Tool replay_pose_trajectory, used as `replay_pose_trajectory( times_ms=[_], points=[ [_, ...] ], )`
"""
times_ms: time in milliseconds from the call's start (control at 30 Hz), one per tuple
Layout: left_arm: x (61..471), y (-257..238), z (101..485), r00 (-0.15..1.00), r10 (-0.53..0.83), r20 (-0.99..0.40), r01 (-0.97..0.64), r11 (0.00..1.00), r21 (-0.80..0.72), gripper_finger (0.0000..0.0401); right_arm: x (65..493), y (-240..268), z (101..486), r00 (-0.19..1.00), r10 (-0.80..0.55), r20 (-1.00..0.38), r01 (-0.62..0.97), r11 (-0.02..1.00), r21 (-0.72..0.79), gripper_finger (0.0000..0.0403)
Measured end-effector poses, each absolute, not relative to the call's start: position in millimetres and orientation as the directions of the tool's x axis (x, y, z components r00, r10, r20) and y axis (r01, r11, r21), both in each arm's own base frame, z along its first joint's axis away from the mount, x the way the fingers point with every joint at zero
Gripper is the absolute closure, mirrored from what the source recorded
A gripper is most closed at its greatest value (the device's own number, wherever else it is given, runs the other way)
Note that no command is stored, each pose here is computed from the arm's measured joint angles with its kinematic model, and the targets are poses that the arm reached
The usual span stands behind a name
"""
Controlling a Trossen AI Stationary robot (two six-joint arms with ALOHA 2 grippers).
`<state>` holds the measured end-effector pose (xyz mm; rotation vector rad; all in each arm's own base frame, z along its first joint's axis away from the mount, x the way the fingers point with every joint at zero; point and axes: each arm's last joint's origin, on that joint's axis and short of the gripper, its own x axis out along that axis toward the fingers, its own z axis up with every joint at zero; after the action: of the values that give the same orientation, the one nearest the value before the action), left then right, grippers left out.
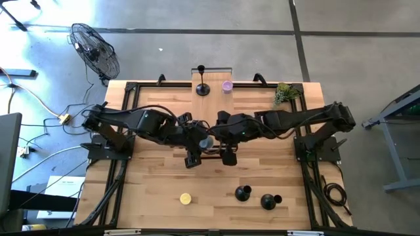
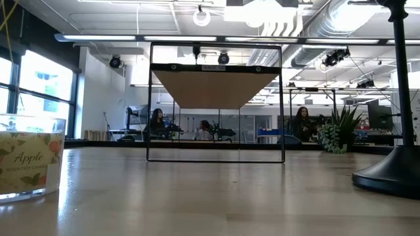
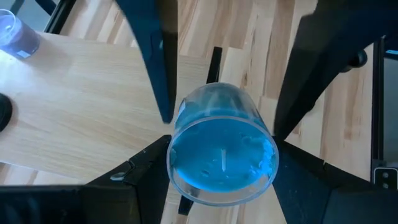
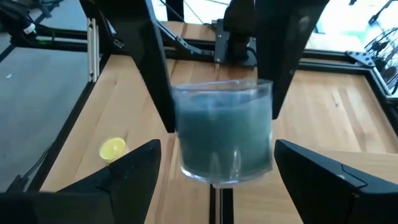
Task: Pick & Place candle stick holders
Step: Put the blue scented candle on the shelf
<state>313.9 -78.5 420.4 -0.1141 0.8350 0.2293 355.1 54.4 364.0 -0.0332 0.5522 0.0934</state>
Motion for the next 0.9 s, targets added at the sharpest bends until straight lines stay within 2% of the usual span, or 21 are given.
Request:
replay_pose_trajectory(
  times_ms=[900],
  points=[
    [316.6,-79.6,422.7,0.675,0.141,-0.724,-0.225,0.974,-0.019,0.0175,359.9,56.5,363.2,0.856,0.123,-0.501,-0.137,0.991,0.010,0.0096]
  ],
)
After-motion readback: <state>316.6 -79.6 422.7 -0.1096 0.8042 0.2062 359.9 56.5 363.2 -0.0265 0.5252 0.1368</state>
